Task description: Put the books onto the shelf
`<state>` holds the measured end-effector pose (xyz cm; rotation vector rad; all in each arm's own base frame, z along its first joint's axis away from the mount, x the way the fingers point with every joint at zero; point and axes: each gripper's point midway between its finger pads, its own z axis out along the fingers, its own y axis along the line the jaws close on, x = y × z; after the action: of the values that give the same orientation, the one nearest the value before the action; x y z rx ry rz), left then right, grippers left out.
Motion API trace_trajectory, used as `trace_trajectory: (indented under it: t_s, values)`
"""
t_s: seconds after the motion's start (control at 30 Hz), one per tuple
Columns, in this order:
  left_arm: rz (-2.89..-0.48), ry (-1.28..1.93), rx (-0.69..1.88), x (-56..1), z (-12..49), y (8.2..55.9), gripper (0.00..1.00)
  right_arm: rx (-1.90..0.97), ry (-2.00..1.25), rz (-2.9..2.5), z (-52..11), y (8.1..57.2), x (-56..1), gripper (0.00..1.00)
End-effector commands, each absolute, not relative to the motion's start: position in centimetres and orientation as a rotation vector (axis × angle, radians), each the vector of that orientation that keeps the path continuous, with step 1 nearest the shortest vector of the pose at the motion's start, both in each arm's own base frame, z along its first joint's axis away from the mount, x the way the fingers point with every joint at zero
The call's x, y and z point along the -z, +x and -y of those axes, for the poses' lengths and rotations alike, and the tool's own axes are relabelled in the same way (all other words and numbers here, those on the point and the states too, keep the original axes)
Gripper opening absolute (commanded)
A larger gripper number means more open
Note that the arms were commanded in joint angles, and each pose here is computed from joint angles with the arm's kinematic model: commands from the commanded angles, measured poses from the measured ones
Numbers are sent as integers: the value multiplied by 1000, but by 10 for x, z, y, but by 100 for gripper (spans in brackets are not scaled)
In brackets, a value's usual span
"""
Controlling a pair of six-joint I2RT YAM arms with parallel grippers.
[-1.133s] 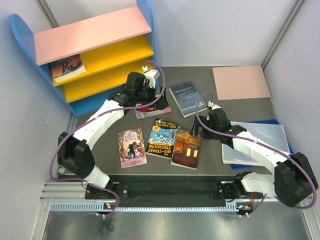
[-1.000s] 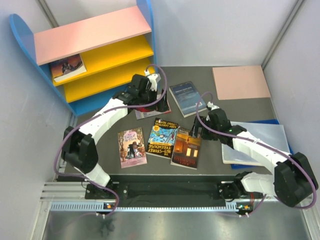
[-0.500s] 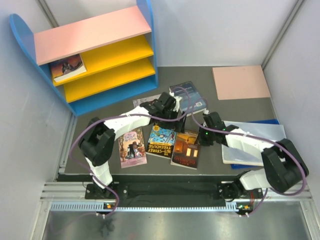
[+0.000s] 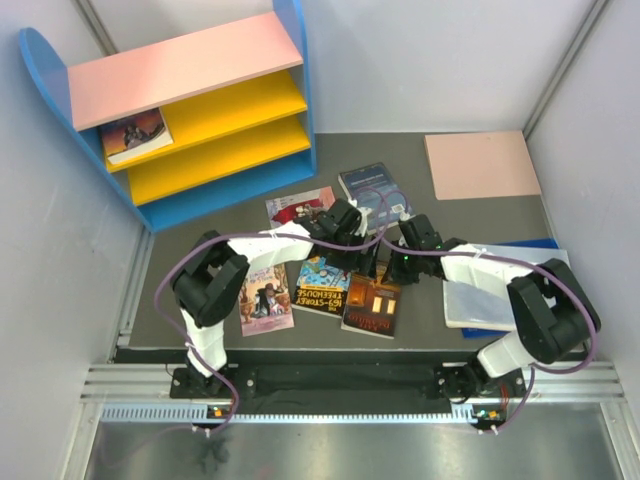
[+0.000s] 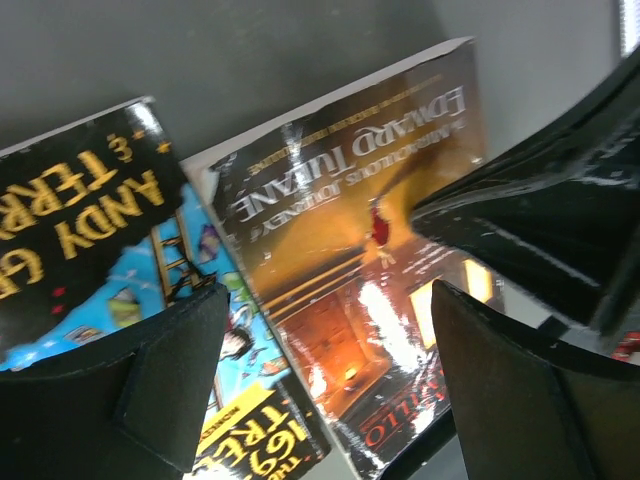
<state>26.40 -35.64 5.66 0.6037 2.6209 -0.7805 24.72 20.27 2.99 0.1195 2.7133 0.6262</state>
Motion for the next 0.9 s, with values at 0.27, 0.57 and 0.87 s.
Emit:
trace_trajectory:
  t_s: [0.27,0.57,0.87]
  values:
    - [-2715,693,812,-17,378,232,88,-272,177,-2893,-159,226,16,0]
    - [-2769,773,821,3,388,202,87,-198,181,-2830,-147,234,-2,0]
    - [-2780,799,781,8,390,197,87,-167,191,-2770,-137,241,-23,0]
